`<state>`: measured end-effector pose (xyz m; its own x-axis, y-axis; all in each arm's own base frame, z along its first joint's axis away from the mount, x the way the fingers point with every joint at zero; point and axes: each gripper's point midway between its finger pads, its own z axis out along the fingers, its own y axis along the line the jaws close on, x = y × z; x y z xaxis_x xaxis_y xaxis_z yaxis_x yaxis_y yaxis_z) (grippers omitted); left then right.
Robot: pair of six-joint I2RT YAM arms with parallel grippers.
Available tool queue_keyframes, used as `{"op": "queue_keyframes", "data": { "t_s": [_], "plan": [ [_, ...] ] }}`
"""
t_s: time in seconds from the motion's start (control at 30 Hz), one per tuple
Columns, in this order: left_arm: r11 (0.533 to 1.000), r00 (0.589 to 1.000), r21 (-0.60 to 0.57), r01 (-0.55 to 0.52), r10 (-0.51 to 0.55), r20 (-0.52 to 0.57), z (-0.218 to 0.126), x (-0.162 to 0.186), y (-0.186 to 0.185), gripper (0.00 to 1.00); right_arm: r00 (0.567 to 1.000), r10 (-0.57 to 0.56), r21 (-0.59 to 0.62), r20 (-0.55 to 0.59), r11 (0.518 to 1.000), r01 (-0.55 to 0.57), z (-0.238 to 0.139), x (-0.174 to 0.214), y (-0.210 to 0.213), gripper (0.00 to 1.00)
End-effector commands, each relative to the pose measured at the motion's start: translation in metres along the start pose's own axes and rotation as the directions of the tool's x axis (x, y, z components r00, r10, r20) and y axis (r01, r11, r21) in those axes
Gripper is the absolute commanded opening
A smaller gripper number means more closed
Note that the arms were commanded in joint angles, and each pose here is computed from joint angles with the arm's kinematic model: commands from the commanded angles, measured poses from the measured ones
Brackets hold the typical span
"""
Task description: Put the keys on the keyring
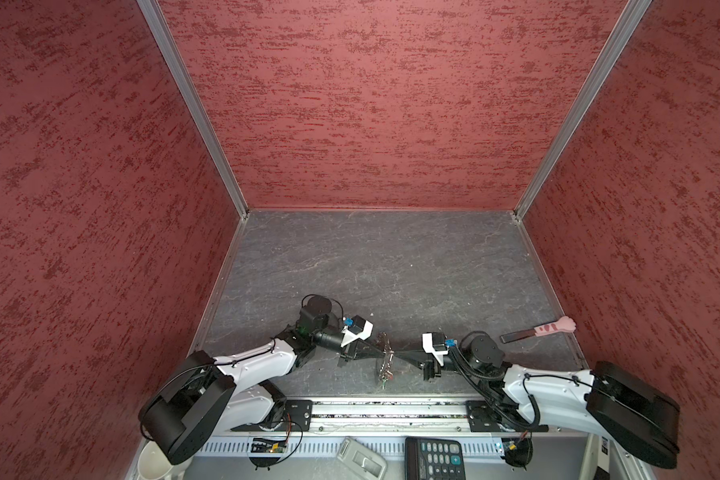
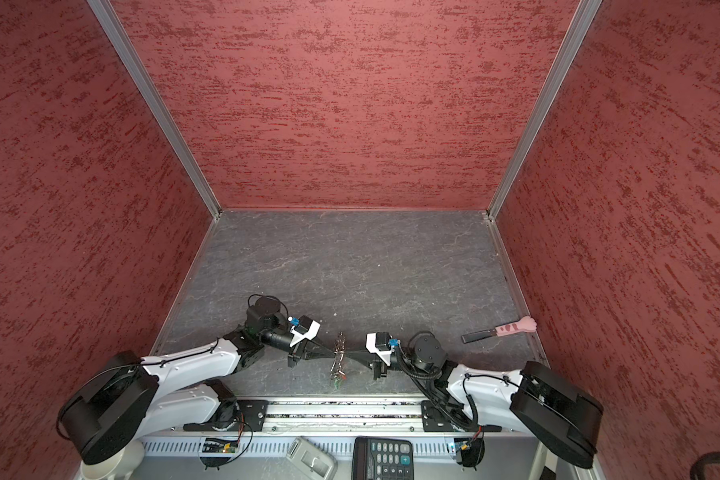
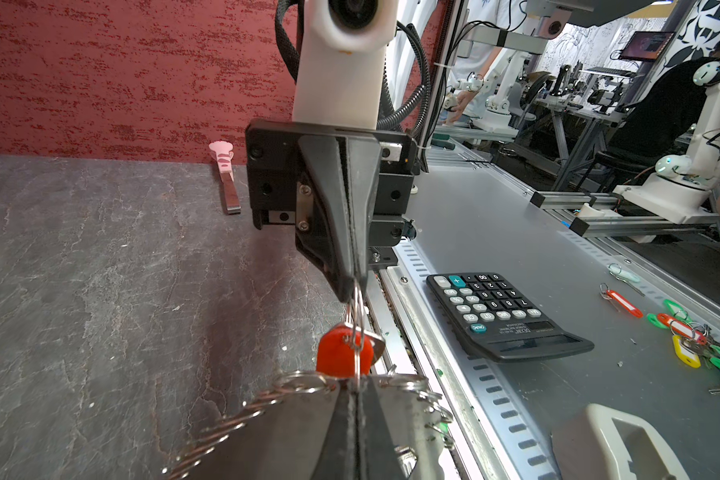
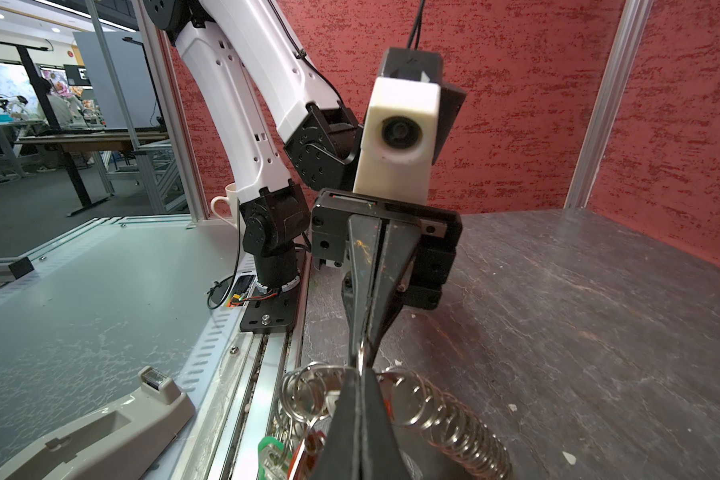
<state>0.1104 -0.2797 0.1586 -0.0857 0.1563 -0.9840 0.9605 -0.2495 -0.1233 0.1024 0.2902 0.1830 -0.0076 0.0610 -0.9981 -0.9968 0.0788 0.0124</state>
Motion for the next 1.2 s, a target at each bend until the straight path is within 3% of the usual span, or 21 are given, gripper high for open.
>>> {"op": "queue_keyframes", "data": {
  "t_s": [0.0, 0.43, 0.63, 1.17],
  "plan": [
    [0.999, 0.999, 0.020, -0.045, 0.044, 0.029, 0.000, -0.015, 0.002, 0.00, 0.999, -0.025, -0.028, 0.040, 0.999, 0.026, 0.005, -0.014, 0.003, 0.00],
    [0.999, 0.999, -0.004, -0.041, 0.041, 0.026, 0.000, -0.015, 0.005, 0.00, 1.000, -0.022, 0.023, 0.018, 0.999, 0.022, 0.007, -0.009, -0.007, 0.00],
    [1.000, 1.000, -0.026, 0.012, -0.011, 0.024, 0.001, -0.017, 0.014, 0.00, 0.997, -0.073, 0.102, 0.005, 0.992, 0.072, 0.006, -0.013, -0.020, 0.00],
    [0.999, 1.000, -0.036, 0.016, -0.015, 0.025, -0.001, -0.017, 0.017, 0.00, 0.976, -0.204, 0.199, -0.081, 0.956, 0.217, 0.002, -0.004, -0.032, 0.00]
  ]
}}
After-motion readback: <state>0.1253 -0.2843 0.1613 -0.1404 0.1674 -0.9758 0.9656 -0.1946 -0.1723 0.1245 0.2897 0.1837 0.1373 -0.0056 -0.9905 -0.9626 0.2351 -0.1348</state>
